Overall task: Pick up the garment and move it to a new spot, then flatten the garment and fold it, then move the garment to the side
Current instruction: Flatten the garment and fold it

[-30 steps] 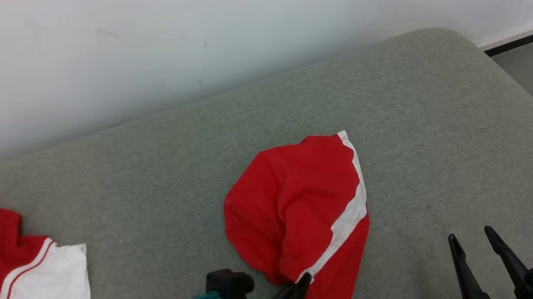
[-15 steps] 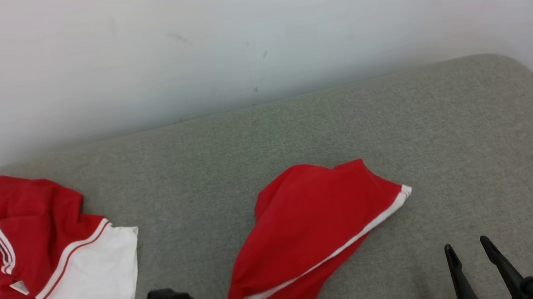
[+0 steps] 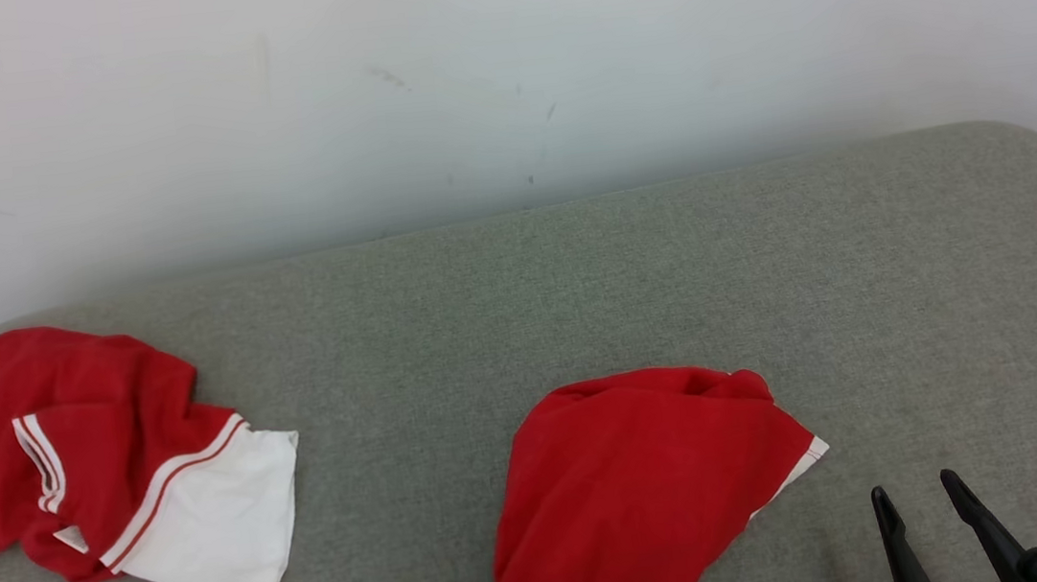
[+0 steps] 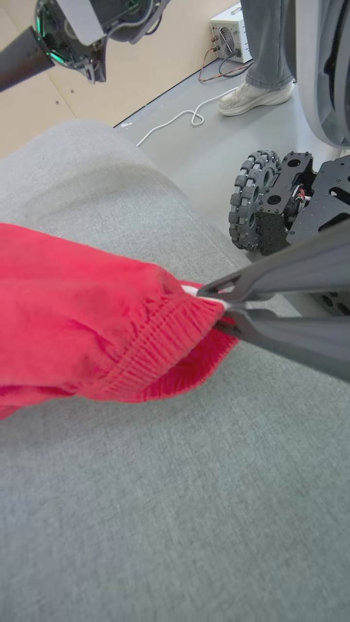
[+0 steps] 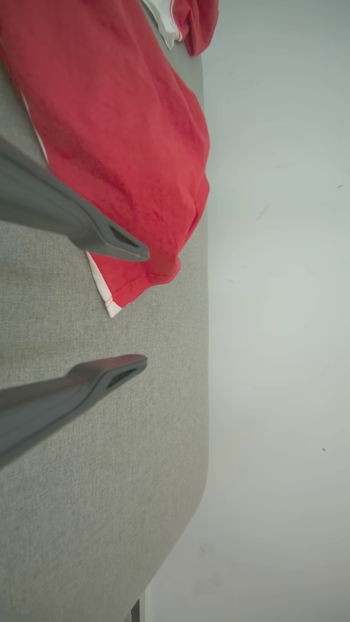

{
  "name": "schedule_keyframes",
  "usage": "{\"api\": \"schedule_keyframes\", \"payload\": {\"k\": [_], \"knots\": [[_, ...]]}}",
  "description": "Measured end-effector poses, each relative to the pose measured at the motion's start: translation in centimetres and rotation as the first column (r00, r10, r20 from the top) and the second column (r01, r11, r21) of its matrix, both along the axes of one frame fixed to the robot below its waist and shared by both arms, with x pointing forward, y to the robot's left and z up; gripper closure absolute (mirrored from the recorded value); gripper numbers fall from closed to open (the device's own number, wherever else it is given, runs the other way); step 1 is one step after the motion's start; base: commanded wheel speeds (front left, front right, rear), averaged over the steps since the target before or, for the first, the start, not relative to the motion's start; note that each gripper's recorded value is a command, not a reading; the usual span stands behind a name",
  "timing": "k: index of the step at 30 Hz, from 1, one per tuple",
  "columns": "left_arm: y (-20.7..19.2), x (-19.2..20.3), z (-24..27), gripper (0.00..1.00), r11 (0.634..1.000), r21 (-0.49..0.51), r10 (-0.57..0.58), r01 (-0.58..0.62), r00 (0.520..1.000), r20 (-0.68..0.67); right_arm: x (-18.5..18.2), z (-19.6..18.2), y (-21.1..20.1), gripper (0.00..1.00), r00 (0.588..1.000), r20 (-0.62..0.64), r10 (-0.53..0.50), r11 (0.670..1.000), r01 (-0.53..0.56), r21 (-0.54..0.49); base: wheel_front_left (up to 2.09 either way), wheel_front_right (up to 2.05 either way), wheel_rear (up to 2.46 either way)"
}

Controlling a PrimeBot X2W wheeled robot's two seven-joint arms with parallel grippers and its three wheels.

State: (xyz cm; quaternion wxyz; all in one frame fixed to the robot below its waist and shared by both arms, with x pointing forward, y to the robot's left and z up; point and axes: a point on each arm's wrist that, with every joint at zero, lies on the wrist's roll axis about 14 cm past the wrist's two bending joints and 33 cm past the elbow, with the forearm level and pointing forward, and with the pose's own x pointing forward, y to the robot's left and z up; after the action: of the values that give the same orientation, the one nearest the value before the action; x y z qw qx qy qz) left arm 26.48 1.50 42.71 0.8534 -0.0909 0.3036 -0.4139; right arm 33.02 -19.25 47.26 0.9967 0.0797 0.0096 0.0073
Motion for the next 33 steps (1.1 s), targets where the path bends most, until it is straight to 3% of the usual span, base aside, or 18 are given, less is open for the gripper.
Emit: {"api": "schedule_keyframes", "payload": {"k": [3,4,5,16,19,22,28,33], "knots": [[0.3,0.5,0.1,0.97,1.000,-0.005,0.019,-0.019,1.000,0.014,0.0,-0.1,0.2,0.00,1.000,-0.004,0.006,1.000,-0.006,-0.001,0.00,0.00,0.00],[0.3,0.7,0.2,0.60,1.000,-0.009,0.026,-0.026,0.999,0.020,0.0,-0.2,0.2,0.00,1.000,-0.005,0.007,1.000,-0.007,-0.001,0.00,0.00,0.00],[0.4,0.9,0.3,0.00,0.999,-0.012,0.034,-0.033,0.999,0.027,-0.1,-0.2,0.3,0.00,1.000,-0.006,0.008,1.000,-0.008,0.000,0.00,0.00,0.00],[2.1,1.6,0.8,0.00,0.996,0.020,0.086,-0.087,0.996,0.005,-0.7,-0.1,-0.5,0.00,1.000,-0.003,-0.018,1.000,0.018,0.000,0.00,0.00,0.00],[3.3,2.4,1.6,0.00,0.993,0.044,0.105,-0.107,0.994,0.034,-0.8,-0.1,-0.6,0.00,1.000,-0.001,-0.024,1.000,0.024,0.001,0.00,0.00,0.00],[3.3,4.2,3.7,0.00,0.988,-0.001,0.152,-0.152,0.983,0.099,-0.9,-0.1,-0.7,0.00,1.000,-0.002,-0.028,1.000,0.028,0.002,0.00,0.00,0.00],[-0.4,8.1,7.3,0.00,0.985,-0.103,0.156,-0.138,0.967,0.203,-0.9,-0.4,-0.9,0.00,0.999,-0.013,-0.035,0.999,0.035,0.000,0.00,0.00,0.00],[-4.8,10.4,7.2,0.00,0.988,-0.132,0.102,-0.079,0.979,0.177,-0.5,-0.3,-1.7,0.00,0.998,-0.016,-0.057,0.998,0.057,-0.007,0.00,0.00,0.00]]}}
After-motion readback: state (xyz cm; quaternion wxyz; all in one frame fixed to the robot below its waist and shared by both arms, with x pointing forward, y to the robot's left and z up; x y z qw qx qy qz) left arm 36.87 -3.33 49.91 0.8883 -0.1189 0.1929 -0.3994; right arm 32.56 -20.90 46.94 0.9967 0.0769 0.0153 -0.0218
